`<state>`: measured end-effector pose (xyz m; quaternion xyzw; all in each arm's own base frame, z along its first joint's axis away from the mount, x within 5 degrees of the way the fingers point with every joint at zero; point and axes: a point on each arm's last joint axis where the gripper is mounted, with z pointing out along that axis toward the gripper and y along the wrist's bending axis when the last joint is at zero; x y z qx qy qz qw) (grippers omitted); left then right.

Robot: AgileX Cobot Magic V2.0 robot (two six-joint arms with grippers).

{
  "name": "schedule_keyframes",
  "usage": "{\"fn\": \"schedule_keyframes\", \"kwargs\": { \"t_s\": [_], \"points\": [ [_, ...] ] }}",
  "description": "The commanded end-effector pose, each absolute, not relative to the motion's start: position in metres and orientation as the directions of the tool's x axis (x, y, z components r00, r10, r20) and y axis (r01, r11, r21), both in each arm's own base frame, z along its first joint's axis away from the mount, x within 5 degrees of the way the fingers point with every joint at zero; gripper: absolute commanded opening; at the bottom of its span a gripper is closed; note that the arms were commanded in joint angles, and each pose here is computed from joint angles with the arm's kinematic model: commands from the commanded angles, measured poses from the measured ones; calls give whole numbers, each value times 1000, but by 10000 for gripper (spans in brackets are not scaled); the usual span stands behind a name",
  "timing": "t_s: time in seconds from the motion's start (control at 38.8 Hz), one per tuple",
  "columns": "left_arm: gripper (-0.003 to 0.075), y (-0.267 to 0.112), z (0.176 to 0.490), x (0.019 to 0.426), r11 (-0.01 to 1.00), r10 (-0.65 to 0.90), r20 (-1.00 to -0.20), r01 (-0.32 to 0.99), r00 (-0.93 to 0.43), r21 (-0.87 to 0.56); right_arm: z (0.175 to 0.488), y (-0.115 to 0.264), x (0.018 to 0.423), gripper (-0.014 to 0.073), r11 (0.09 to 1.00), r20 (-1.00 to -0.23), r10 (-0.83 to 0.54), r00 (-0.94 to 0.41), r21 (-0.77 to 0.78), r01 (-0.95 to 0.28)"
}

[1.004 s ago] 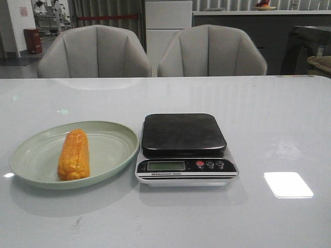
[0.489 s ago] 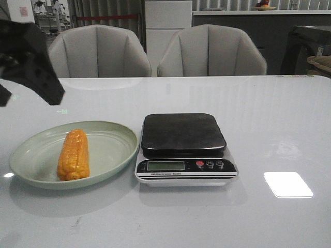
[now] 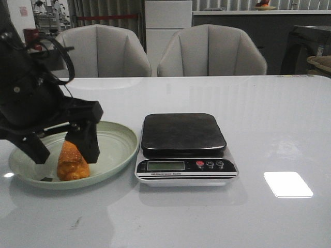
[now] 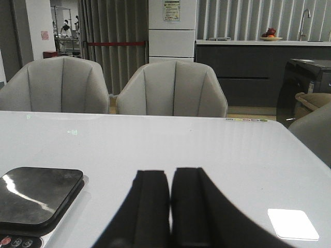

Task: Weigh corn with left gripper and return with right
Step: 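Lower the left gripper over the corn cob on the plate, then close the left gripper on the corn cob and lift it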

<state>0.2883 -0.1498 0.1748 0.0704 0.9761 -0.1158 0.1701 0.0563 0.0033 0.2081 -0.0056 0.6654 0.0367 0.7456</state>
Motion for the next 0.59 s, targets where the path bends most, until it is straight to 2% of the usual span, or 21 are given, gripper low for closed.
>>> {"fn": "schedule_keyframes", "kwargs": {
  "t_s": [0.0, 0.08, 0.18, 0.31, 0.57],
  "points": [
    [539, -158, 185, 295, 956, 59, -395, 166, -917, -243, 214, 3, 54, 184, 998, -979, 33, 203, 21, -60],
    [456, -164, 183, 297, 953, 73, -393, 180, -917, -242, 214, 3, 54, 184, 998, -979, 33, 203, 21, -60],
    [276, -173, 189, 298, 947, 88, -415, 205, -906, -249, 214, 3, 54, 184, 998, -979, 33, 203, 21, -60],
    [105, -182, 205, 306, 938, 92, -443, 227, -892, -261, 214, 3, 54, 184, 998, -979, 33, 203, 21, -60],
    [114, -203, 255, 322, 911, 93, -533, 289, -841, -295, 214, 3, 54, 184, 998, -979, 33, 203, 21, -60]
  ]
}}
